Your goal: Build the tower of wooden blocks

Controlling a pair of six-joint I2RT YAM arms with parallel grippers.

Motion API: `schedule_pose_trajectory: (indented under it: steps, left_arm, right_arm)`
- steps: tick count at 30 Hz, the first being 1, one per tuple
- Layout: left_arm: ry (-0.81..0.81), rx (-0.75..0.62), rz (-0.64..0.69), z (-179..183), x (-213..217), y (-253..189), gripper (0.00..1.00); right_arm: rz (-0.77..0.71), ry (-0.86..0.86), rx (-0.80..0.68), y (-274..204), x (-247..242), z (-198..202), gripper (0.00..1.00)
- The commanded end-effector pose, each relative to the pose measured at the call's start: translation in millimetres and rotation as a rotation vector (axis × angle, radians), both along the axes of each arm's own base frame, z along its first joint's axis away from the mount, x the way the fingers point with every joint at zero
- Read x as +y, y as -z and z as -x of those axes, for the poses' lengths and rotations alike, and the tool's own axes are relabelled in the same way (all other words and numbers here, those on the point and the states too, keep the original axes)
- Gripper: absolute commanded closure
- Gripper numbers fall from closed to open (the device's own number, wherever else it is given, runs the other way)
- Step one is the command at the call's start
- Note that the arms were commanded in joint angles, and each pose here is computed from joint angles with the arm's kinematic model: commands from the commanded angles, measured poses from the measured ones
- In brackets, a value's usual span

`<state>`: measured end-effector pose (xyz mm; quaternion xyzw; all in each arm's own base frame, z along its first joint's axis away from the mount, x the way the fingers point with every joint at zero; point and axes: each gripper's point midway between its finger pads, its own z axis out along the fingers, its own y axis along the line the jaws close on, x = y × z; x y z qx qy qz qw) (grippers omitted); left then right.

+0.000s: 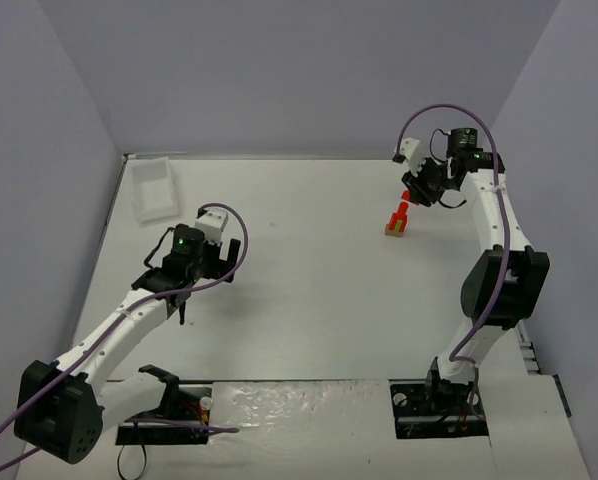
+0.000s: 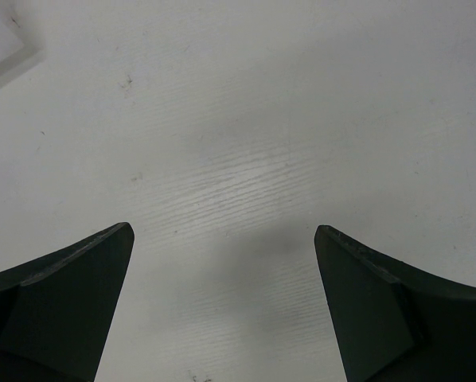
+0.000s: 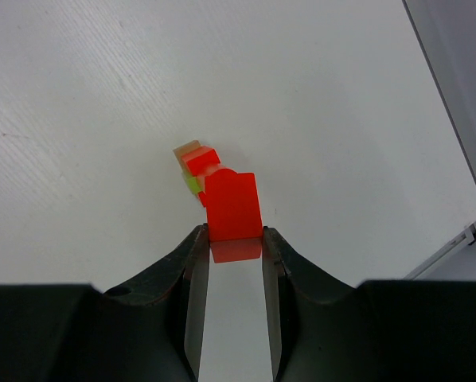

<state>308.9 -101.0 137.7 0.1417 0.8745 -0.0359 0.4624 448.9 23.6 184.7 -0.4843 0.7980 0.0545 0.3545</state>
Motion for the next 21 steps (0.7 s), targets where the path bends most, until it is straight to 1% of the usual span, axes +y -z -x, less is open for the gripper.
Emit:
schedule_pose_trajectory:
  steps: [1, 12, 21]
  left_arm:
    - [0.018, -0.086, 0.021, -13, -7, -21, 0.03]
    - [0.027, -0.092, 0.017, -14, -8, -21, 0.03]
    - [0.033, -0.091, 0.015, -14, -9, -20, 0.03]
  right_arm:
    - [-0.024, -0.060, -0.057, -20, 11, -5, 1.00]
    - [-0.017, -0.072, -0.012, 0, 18, -9, 1.00]
    - [-0.006, -0.061, -0.014, 1, 16, -15, 1.00]
